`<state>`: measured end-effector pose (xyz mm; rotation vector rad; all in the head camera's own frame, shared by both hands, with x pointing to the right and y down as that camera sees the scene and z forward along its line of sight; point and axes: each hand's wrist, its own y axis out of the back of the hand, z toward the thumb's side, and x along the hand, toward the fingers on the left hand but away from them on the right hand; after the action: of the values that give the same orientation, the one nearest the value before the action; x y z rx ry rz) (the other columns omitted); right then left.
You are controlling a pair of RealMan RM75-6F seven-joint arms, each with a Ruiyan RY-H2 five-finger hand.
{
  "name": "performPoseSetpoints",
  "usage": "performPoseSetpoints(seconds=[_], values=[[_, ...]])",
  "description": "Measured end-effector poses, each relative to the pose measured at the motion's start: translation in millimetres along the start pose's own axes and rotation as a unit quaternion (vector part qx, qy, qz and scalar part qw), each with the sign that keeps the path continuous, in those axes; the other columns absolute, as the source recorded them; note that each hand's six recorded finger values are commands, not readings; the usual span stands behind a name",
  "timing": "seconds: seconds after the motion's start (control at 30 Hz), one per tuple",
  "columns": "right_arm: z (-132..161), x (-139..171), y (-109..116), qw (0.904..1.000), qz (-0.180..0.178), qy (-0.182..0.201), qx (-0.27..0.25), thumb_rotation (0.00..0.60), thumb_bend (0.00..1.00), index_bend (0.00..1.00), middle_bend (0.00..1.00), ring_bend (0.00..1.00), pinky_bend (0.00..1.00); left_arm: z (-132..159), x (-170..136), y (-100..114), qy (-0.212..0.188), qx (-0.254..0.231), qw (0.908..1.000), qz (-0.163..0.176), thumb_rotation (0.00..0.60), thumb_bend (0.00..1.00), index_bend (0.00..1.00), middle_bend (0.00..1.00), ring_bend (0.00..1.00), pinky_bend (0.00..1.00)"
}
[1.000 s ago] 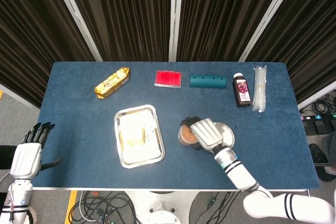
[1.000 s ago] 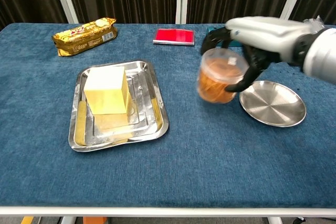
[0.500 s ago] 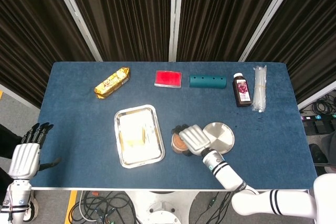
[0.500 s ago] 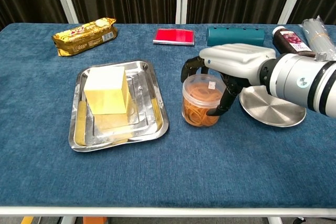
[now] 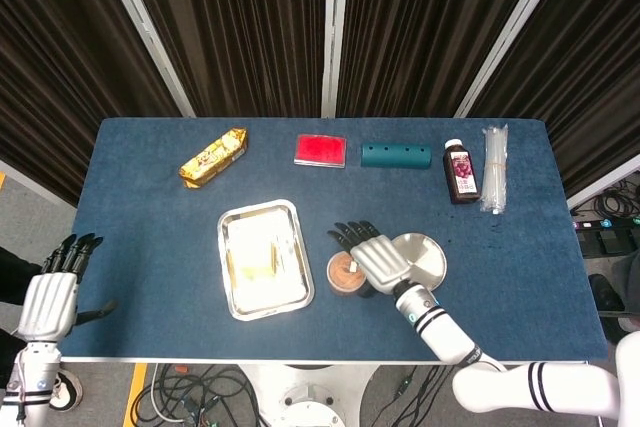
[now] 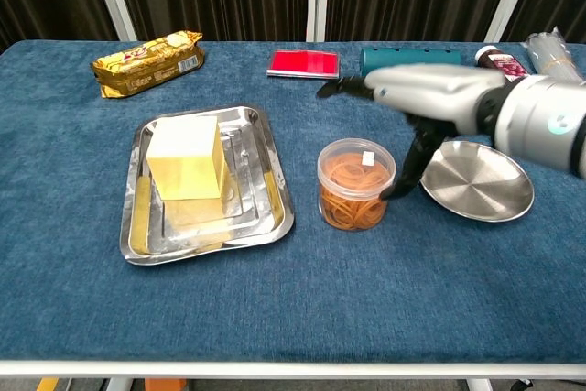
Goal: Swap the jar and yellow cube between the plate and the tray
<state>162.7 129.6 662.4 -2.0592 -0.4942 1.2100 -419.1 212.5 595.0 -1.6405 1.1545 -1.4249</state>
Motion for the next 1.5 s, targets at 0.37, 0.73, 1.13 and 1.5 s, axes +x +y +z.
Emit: performPoseSetpoints(seconds=[0.37,0.73,1.13,1.5], values=[[-105,78,59,0.9789,-0.142,-0.13,-0.067,0.6,0.01,0.0,0.0,0.0,0.03,71,33,-15,-0.105,-0.052,0.9923,-0.04,0.6,0.0,0.12,0.1,0.03,0.15],[-187,143,81,0.9478,-0.212,-0.211,-0.111,0.6,0.01,0.0,0.0,0.0,0.03,159,66,-59,-0.177,-0.117,0.9695,-0.122,0.6,0.0,0.07,0.05,0.0,0.1],[-201,149,83,0.946,-0.214,-0.215,-0.113,0.6,0.01,0.0,0.0,0.0,0.03,193,87,-95,-0.193,-0.105,0.9605,-0.171,0.6,0.0,0.07,0.03,0.0,0.09],[-209,158,77,0.9408,-0.22,-0.225,-0.126,0.6,0.04,0.0,0.0,0.0,0.02,194,111,-125,-0.197,-0.065,0.9628,-0.173,0.6,0.13,0.1,0.2,0.11,0.25]])
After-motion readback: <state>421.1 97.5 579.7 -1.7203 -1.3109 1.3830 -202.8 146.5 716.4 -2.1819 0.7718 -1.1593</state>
